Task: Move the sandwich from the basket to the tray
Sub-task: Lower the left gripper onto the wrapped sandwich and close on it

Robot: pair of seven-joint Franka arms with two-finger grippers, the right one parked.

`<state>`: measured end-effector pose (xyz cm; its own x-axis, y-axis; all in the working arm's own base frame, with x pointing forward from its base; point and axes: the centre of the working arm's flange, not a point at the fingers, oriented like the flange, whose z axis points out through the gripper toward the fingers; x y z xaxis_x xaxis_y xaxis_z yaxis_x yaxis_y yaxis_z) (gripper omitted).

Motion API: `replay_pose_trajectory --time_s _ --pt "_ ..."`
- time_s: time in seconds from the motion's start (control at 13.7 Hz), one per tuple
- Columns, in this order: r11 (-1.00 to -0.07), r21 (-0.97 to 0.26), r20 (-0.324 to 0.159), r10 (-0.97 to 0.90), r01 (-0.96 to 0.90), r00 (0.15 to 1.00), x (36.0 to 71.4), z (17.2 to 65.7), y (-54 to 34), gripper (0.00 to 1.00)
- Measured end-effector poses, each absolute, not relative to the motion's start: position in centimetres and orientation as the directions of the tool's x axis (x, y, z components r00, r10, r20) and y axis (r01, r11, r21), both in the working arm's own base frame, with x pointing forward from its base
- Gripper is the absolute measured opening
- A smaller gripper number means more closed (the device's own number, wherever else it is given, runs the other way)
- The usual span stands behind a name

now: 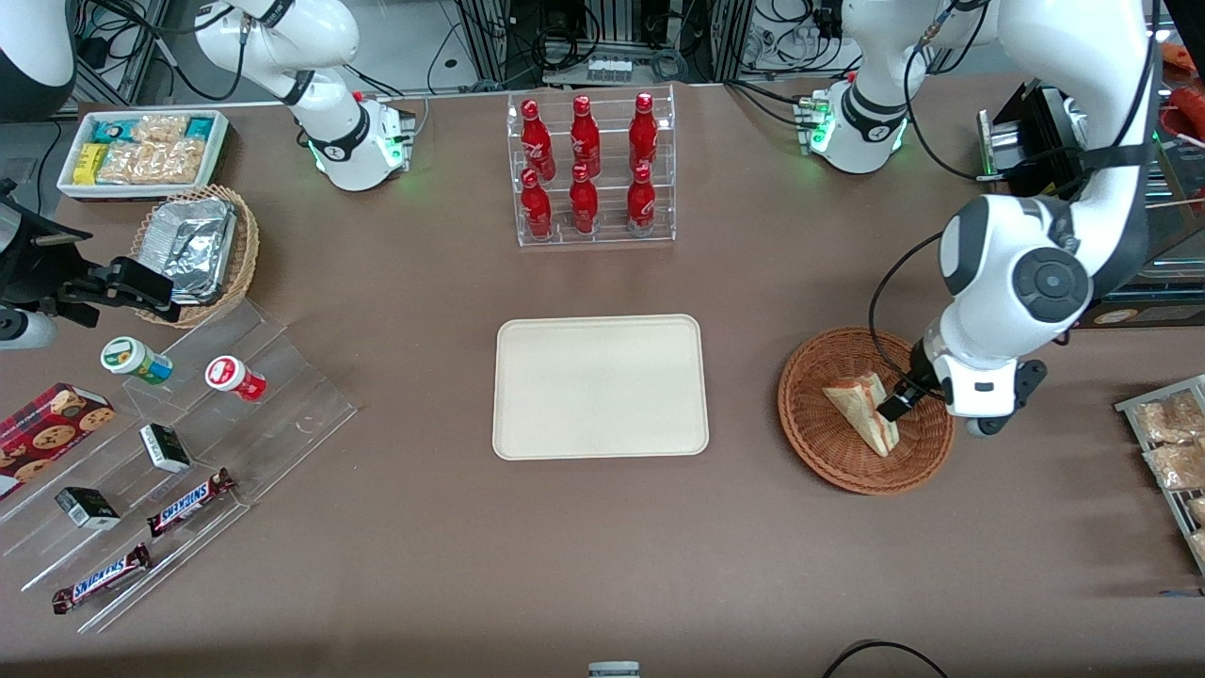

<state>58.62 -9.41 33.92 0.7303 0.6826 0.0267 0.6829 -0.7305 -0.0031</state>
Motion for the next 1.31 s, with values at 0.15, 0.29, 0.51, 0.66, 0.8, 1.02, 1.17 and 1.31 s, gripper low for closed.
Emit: replay_pose_trajectory --time_s 0.15,0.29,0.51,0.66,0.8,1.02,1.17,1.31 --pt "-0.733 0.011 0.036 0.68 0.681 0.732 57.3 31.3 -9.2 1.0" --pt "-0.734 0.025 0.044 0.679 0.679 0.733 56.2 29.6 -9.2 1.0" --pt "-0.748 0.038 0.053 0.664 0.663 0.746 55.3 28.4 -10.1 1.0" --pt "-0.755 0.044 0.056 0.656 0.655 0.753 55.0 27.5 -10.7 1.0" --pt "-0.755 0.041 0.052 0.655 0.654 0.754 54.9 26.6 -10.7 0.98" --pt "-0.754 0.04 0.051 0.657 0.656 0.752 55.0 25.9 -10.6 0.7" --pt "-0.753 0.048 0.057 0.658 0.656 0.751 55.4 26.1 -10.6 0.48" --pt "-0.753 0.053 0.064 0.658 0.655 0.751 55.8 26.6 -10.6 0.32"
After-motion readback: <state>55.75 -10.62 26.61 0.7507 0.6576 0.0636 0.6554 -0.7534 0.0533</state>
